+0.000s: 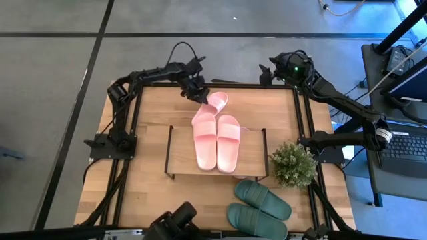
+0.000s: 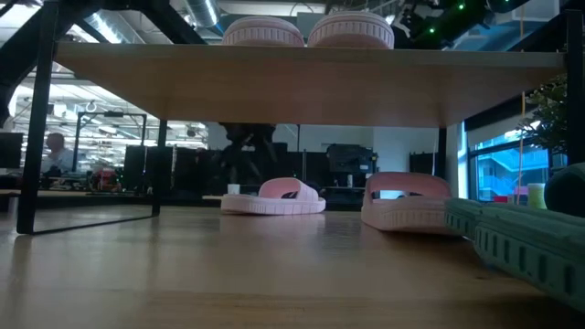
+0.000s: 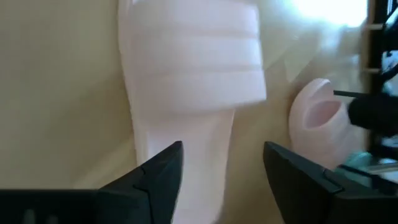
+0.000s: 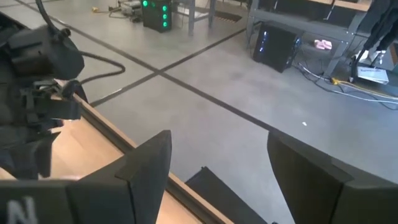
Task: Pick and place slides into the shelf
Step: Put the pink slipper under the shelf
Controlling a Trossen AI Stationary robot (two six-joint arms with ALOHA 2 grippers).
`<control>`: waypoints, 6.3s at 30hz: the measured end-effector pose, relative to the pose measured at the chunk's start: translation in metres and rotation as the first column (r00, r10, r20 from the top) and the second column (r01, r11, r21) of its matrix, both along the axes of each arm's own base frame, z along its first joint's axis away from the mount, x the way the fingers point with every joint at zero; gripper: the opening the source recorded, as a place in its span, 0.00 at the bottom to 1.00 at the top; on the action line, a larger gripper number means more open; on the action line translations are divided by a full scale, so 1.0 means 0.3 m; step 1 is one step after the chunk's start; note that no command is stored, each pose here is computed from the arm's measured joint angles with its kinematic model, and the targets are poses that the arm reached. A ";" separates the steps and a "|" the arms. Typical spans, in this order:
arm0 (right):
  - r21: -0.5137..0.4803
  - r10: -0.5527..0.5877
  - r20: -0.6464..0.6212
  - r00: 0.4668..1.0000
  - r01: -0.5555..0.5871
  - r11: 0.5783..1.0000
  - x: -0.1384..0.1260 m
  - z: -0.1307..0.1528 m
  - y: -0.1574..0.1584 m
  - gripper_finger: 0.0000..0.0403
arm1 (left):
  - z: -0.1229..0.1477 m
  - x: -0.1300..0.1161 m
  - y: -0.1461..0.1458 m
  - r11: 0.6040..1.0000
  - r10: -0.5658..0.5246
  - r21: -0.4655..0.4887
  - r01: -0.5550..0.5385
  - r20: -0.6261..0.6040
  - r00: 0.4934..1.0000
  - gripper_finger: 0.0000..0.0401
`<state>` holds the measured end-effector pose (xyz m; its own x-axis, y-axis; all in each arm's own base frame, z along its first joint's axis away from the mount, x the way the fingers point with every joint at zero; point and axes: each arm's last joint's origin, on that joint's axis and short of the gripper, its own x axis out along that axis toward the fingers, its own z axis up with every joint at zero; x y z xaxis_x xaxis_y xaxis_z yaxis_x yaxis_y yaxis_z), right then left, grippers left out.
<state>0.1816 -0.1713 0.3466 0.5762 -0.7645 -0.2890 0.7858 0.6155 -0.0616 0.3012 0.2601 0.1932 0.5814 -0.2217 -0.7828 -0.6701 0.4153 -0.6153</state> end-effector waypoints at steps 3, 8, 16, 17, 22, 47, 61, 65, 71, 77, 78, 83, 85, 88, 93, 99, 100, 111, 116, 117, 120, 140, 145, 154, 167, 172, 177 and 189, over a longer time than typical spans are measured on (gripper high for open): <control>-0.007 0.006 -0.021 1.000 -0.006 1.000 0.000 -0.002 0.000 0.66 | 0.000 0.021 -0.006 0.986 -0.074 0.149 0.076 -0.016 0.997 0.53; -0.013 0.008 -0.027 1.000 -0.008 1.000 -0.001 -0.002 0.000 0.66 | 0.007 0.059 -0.032 0.937 -0.236 0.271 0.220 0.027 0.971 0.53; -0.013 0.008 -0.028 1.000 -0.008 1.000 0.000 -0.002 0.000 0.66 | 0.002 0.086 -0.075 0.808 -0.440 0.414 0.418 -0.046 0.897 0.53; -0.013 0.008 -0.028 1.000 -0.008 1.000 0.000 -0.002 0.000 0.66 | 0.000 0.088 -0.078 0.789 -0.448 0.435 0.433 -0.076 0.891 0.53; -0.014 0.008 -0.027 1.000 -0.008 1.000 0.000 -0.002 0.000 0.66 | -0.005 0.121 -0.118 0.610 -0.475 0.558 0.562 -0.310 0.823 0.53; 0.005 0.007 -0.046 0.999 -0.007 1.000 -0.003 -0.010 0.002 0.66 | 0.048 0.209 -0.155 0.180 -0.511 0.743 0.645 -0.489 0.707 0.53; 0.007 0.006 -0.045 0.999 -0.006 1.000 -0.003 -0.010 0.002 0.66 | 0.009 0.209 -0.151 0.194 -0.552 0.723 0.663 -0.478 0.683 0.49; 0.007 0.006 -0.045 0.999 -0.006 1.000 -0.003 -0.010 0.002 0.66 | -0.009 0.217 -0.145 0.134 -0.568 0.727 0.674 -0.501 0.653 0.48; 0.009 0.005 -0.044 0.999 -0.005 1.000 -0.003 -0.010 0.002 0.66 | -0.048 0.229 -0.139 0.122 -0.585 0.716 0.687 -0.508 0.633 0.48; 0.009 0.006 -0.046 0.999 -0.006 1.000 -0.003 -0.011 0.002 0.66 | -0.045 0.245 -0.122 0.069 -0.487 0.737 0.673 -0.564 0.667 0.48; 0.009 0.006 -0.046 0.999 -0.006 1.000 -0.003 -0.011 0.002 0.66 | -0.047 0.247 -0.120 0.065 -0.484 0.739 0.671 -0.565 0.669 0.47; 0.009 0.006 -0.046 0.999 -0.006 1.000 -0.003 -0.011 0.002 0.66 | -0.054 0.247 -0.122 0.067 -0.491 0.733 0.677 -0.567 0.662 0.39; 0.009 0.006 -0.046 0.999 -0.006 1.000 -0.003 -0.011 0.002 0.66 | -0.054 0.249 -0.126 0.069 -0.500 0.734 0.676 -0.561 0.660 0.32; 0.009 0.006 -0.045 0.999 -0.005 1.000 -0.003 -0.011 0.002 0.66 | -0.054 0.250 -0.128 0.070 -0.517 0.738 0.671 -0.549 0.658 0.19; 0.012 0.005 -0.043 0.999 -0.005 1.000 -0.003 -0.011 0.002 0.66 | -0.053 0.252 -0.129 0.085 -0.523 0.748 0.659 -0.529 0.668 0.02; 0.023 0.005 -0.052 0.999 -0.003 1.000 -0.004 -0.015 0.003 0.66 | -0.050 0.256 -0.130 0.083 -0.474 0.746 0.660 -0.554 0.685 0.01; 0.027 0.002 -0.047 0.999 -0.001 1.000 -0.004 -0.015 0.003 0.66 | -0.046 0.259 -0.131 0.076 -0.460 0.743 0.665 -0.565 0.685 0.01; 0.190 -0.109 0.166 0.980 0.076 0.979 -0.026 -0.013 -0.021 0.66 | 0.140 0.294 -0.092 0.106 -0.365 0.763 0.638 -0.567 0.739 0.01; 0.285 -0.054 0.263 0.963 -0.024 0.958 -0.039 -0.013 -0.035 0.66 | 0.248 0.284 -0.083 0.021 -0.291 0.715 0.699 -0.664 0.689 0.00; 0.308 -0.044 0.287 0.957 -0.049 0.950 -0.040 -0.013 -0.036 0.66 | 0.269 0.273 -0.083 0.017 -0.279 0.703 0.711 -0.680 0.678 0.00; 0.312 -0.023 0.350 0.936 -0.094 0.945 -0.042 0.000 -0.043 0.66 | 0.342 0.250 -0.086 -0.010 -0.232 0.700 0.714 -0.696 0.679 0.00; 0.295 0.099 0.629 0.771 -0.354 0.888 -0.040 0.076 -0.039 0.66 | 0.715 0.133 -0.272 -0.227 -0.218 0.855 0.466 -0.511 0.832 0.00; 0.419 0.097 0.708 0.699 -0.528 0.739 -0.022 0.066 -0.058 0.66 | 0.700 0.183 -0.352 -0.343 -0.220 0.775 0.531 -0.616 0.757 0.00; 0.496 0.081 0.721 0.689 -0.594 0.633 0.050 0.068 -0.133 0.66 | 0.708 0.215 -0.457 -0.487 -0.151 0.636 0.599 -0.736 0.660 0.00; 0.574 0.105 0.600 0.793 -0.518 0.635 0.115 0.063 -0.219 0.66 | 0.703 0.210 -0.457 -0.487 -0.128 0.605 0.630 -0.762 0.634 0.00; 0.588 0.097 0.592 0.800 -0.510 0.628 0.137 0.049 -0.248 0.66 | 0.703 0.210 -0.457 -0.487 -0.129 0.605 0.630 -0.763 0.634 0.00; 0.591 0.095 0.590 0.802 -0.509 0.625 0.146 0.044 -0.259 0.66 | 0.704 0.213 -0.463 -0.491 -0.131 0.607 0.625 -0.761 0.636 0.00; 0.590 0.095 0.602 0.793 -0.522 0.615 0.153 0.045 -0.257 0.62 | 0.716 0.227 -0.495 -0.529 -0.136 0.606 0.594 -0.751 0.646 0.00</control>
